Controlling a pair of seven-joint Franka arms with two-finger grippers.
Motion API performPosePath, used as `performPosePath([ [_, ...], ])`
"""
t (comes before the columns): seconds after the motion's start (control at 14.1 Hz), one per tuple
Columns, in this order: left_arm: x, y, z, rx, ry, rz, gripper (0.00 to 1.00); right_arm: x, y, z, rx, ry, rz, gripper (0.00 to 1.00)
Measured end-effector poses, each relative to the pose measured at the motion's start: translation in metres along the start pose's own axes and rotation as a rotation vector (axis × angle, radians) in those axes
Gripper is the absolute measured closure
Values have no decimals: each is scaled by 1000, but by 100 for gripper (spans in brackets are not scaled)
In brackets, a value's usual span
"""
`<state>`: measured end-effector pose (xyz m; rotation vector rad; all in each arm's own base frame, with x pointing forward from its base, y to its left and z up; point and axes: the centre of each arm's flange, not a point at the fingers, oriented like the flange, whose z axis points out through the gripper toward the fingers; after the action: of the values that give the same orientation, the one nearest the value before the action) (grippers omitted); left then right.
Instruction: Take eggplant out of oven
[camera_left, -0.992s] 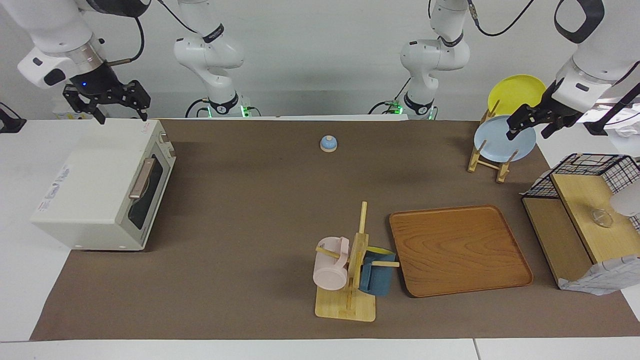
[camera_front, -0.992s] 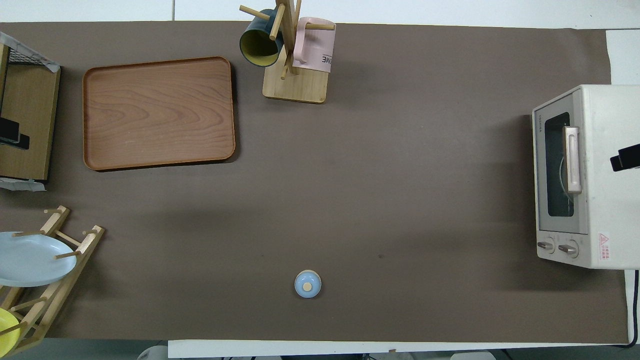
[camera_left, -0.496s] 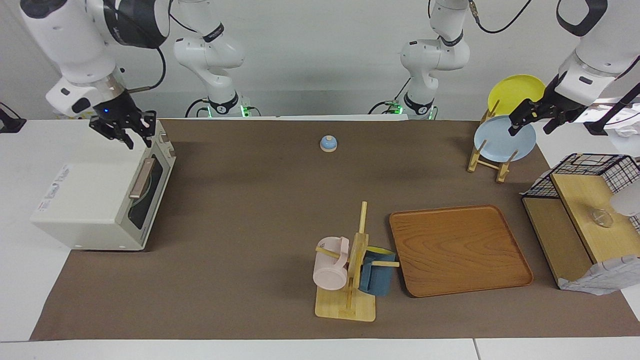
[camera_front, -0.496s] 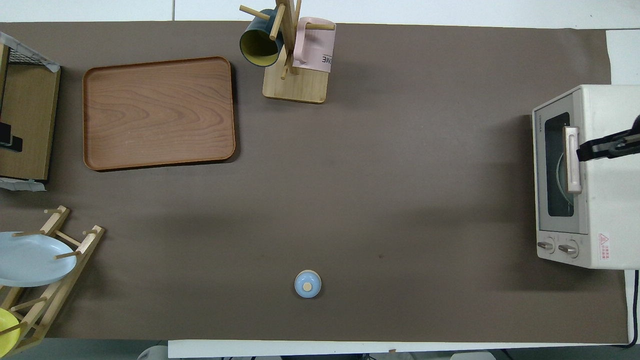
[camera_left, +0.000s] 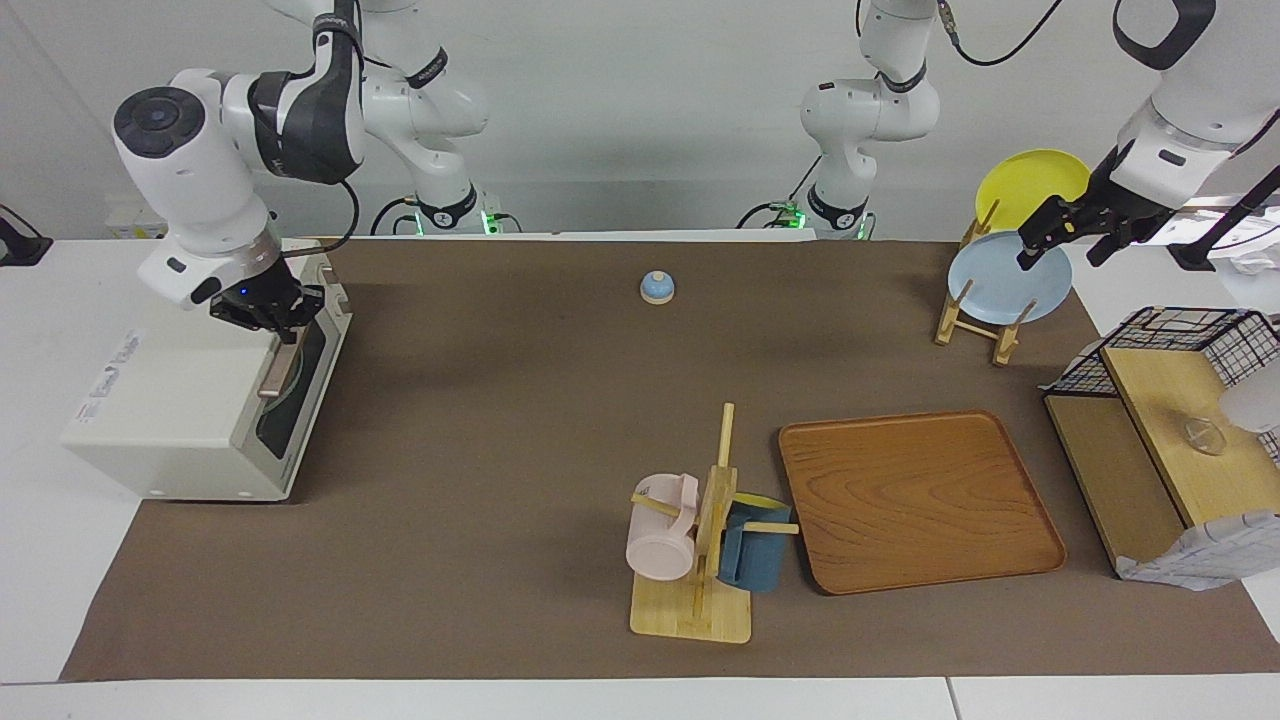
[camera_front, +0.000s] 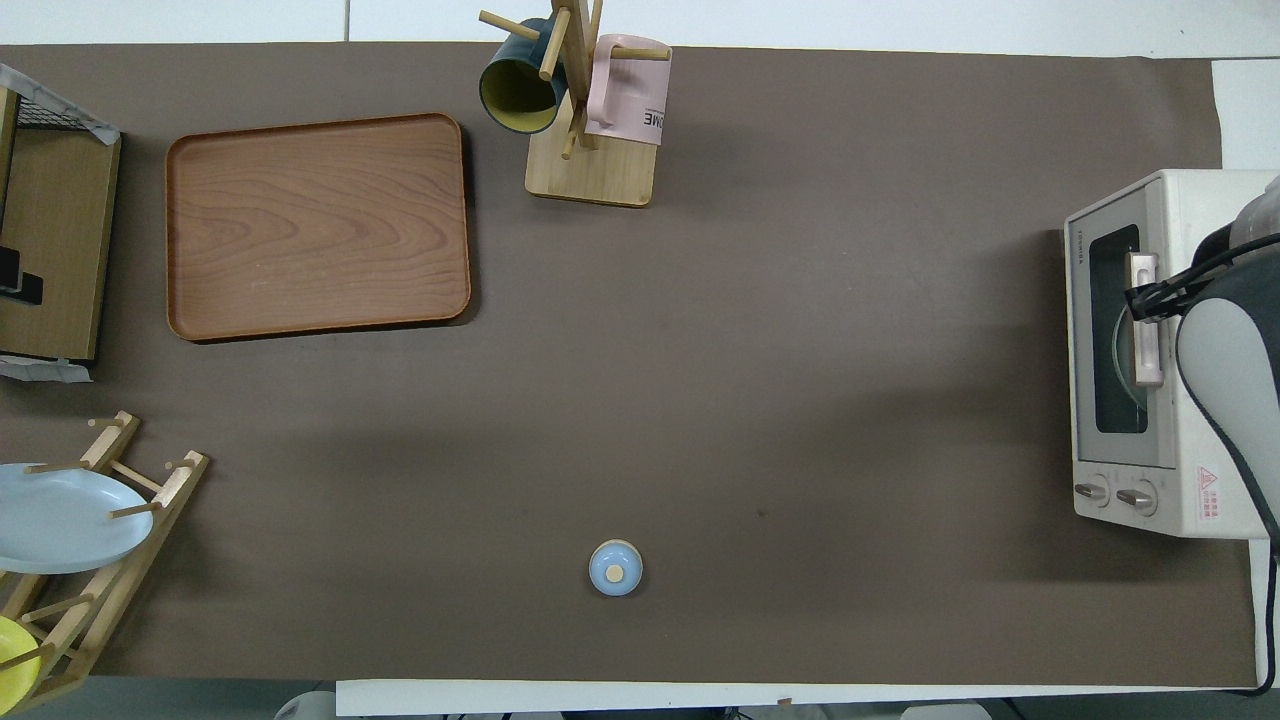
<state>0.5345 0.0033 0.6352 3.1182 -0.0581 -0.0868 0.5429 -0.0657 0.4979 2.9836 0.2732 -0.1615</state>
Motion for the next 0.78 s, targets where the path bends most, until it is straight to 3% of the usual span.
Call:
performPosePath([
  [0.78, -1, 0, 0, 0, -1, 0, 0, 1, -15, 30, -41, 12, -105, 99],
])
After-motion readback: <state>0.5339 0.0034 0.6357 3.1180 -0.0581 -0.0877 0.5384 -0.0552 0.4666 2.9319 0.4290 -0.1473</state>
